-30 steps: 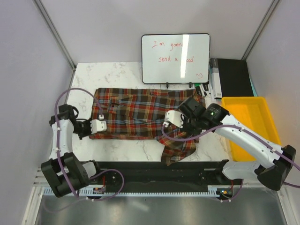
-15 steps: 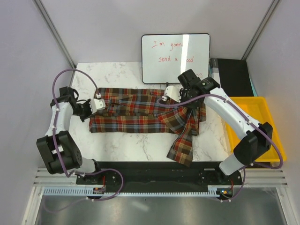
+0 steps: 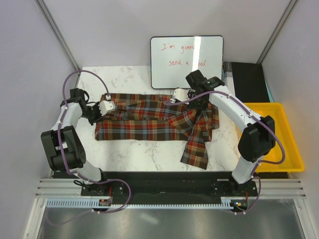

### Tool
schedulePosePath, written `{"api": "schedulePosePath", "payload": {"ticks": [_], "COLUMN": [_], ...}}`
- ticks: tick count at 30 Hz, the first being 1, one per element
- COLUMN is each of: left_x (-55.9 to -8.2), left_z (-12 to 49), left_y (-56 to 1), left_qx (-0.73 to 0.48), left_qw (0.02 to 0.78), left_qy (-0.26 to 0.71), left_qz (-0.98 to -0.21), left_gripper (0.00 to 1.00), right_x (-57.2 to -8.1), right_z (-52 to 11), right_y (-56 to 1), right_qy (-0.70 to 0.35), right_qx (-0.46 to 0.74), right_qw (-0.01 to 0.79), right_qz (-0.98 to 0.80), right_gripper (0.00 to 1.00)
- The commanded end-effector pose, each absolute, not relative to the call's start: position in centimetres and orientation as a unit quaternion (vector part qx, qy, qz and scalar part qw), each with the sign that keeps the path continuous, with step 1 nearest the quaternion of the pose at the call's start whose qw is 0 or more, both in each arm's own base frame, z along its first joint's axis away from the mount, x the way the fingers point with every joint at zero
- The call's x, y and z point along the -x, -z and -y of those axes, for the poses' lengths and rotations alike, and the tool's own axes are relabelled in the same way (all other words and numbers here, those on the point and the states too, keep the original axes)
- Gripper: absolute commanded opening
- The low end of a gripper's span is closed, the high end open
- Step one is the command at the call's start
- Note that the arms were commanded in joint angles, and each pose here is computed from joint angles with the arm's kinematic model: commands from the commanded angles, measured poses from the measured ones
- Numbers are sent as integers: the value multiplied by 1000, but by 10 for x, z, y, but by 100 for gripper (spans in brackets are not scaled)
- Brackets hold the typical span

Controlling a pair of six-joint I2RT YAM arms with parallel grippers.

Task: Fold and stack the long sleeve shirts
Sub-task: Fold the shirt

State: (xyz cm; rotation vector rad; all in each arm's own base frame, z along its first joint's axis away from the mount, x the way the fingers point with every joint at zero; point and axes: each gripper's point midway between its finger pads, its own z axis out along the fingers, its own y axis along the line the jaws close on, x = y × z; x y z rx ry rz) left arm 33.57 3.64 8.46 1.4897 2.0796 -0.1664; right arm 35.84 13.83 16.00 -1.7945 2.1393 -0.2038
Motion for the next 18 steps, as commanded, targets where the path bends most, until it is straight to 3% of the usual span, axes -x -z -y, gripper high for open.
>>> {"api": "schedulePosePath", "payload": {"ticks": [1, 18], "left_x": [-352, -360], "left_z": [-44, -56], "left_y": [-89, -79], "left_qx": [-543, -532], "left_qw": [289, 275], "left_qy": [40, 21], "left_qz": [-788, -801], "left_gripper": [2, 2], "right_x": [-385, -412], "right_z": [-145, -150], "right_y": [-167, -149], "right_qy": [86, 95], "right_qx": [632, 635], "right_qw": [201, 191], "right_qz": [-744, -742], "right_gripper": [0, 0]}}
